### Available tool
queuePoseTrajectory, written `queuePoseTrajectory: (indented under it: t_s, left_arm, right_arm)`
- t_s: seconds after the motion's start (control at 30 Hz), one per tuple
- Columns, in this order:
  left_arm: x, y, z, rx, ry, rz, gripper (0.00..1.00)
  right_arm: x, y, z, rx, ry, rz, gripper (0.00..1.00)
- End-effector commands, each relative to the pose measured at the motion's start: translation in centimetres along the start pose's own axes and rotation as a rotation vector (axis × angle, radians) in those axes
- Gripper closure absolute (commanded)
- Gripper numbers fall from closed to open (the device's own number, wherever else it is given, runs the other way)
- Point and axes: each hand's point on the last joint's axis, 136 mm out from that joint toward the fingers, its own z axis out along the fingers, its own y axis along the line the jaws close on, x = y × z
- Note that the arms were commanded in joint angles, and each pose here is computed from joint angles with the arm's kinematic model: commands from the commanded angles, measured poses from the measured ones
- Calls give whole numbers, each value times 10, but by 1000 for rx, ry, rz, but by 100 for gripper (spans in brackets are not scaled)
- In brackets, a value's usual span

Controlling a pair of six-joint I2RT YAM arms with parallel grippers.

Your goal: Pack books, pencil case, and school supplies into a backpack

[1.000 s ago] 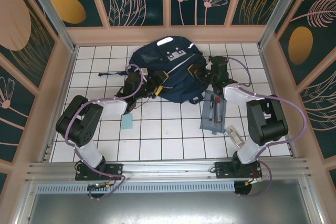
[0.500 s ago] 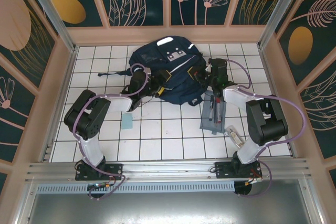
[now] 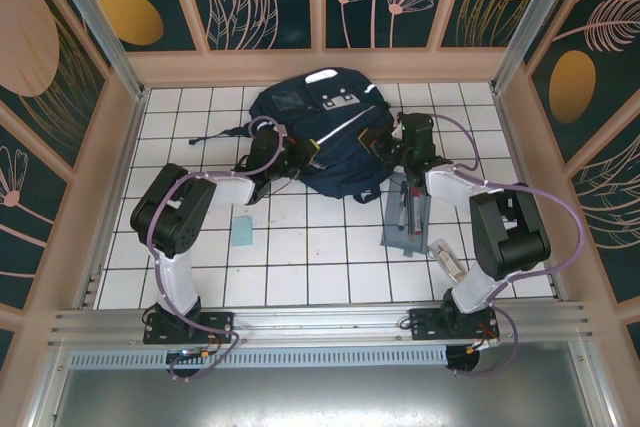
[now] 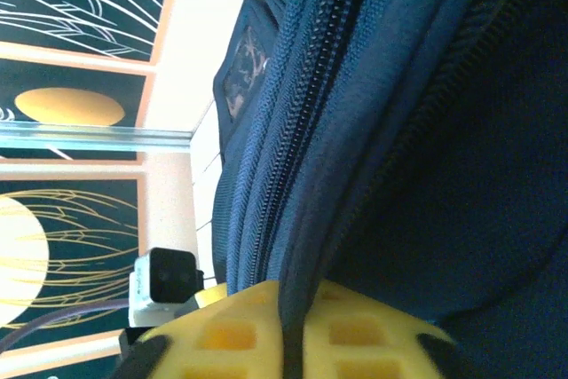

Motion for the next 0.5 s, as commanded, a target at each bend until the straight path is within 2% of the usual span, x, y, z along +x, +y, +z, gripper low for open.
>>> queuePoseTrajectory:
  t_s: [0.0, 0.07, 0.13, 0.3, 0.47]
  left_arm:
    - [-27, -55, -12, 147, -101, 32, 100]
    - [-28, -62, -15, 176, -104, 9, 100]
    - [-29, -70, -17, 211, -108, -18, 100]
    - [-33, -89, -22, 313, -110, -118, 100]
    - [-36, -103, -37, 434, -109, -263, 100]
  right_arm:
    - [3, 19, -28, 31, 10, -179, 61]
    - [-3, -2, -45, 199, -4, -255, 41]
    - [-13, -20, -66, 322, -38, -309, 32]
    - [-31, -83, -119, 520, -103, -242, 30]
    - [-24, -145, -140, 610, -103, -122, 30]
